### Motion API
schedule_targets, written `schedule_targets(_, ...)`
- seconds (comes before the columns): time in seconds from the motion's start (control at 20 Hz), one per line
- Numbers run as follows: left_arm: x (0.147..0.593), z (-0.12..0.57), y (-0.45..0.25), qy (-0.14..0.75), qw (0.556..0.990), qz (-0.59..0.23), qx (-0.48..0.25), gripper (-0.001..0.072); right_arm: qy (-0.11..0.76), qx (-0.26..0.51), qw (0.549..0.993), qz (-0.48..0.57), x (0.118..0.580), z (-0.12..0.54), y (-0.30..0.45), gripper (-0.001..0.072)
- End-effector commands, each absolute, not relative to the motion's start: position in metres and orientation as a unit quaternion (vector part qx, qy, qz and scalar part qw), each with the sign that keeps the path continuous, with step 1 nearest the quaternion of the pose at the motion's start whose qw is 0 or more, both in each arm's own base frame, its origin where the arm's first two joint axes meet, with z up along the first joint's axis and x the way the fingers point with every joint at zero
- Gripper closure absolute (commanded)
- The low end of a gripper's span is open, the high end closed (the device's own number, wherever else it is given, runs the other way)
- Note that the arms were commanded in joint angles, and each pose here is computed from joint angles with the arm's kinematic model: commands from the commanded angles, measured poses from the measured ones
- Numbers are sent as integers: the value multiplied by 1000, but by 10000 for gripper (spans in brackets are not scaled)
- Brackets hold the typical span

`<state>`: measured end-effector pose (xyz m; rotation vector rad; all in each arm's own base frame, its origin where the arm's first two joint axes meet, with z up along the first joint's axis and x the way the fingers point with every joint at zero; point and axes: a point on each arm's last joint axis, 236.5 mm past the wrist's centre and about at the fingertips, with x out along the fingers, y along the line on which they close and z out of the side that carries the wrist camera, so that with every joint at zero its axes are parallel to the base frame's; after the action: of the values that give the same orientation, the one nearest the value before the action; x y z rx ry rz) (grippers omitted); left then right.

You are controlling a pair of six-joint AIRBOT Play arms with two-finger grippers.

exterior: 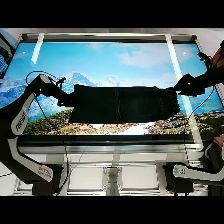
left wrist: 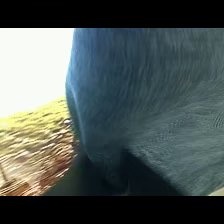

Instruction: Fold the clothes and pants, and hang the long-sleeved shirts on hangers.

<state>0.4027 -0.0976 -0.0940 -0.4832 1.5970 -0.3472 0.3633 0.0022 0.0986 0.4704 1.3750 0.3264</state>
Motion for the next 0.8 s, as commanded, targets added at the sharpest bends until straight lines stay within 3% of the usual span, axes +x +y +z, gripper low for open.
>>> schedule_targets(0.0, 396, -96, -93, 714, 647, -155, -217, 687, 630, 214, 732, 150, 361, 99, 3, 233)
schedule_targets(0.35, 356, -36, 28, 729, 669, -53, -136, 687, 628, 214, 733, 150, 362, 99, 3, 232)
schedule_targets(0.55, 353, 34, 73, 677, 726, -1, -122, 688, 627, 213, 734, 151, 362, 99, 3, 232)
schedule_targets(0.75, 363, 115, 63, 629, 769, 5, -115, 688, 620, 213, 741, 147, 367, 99, 1, 233)
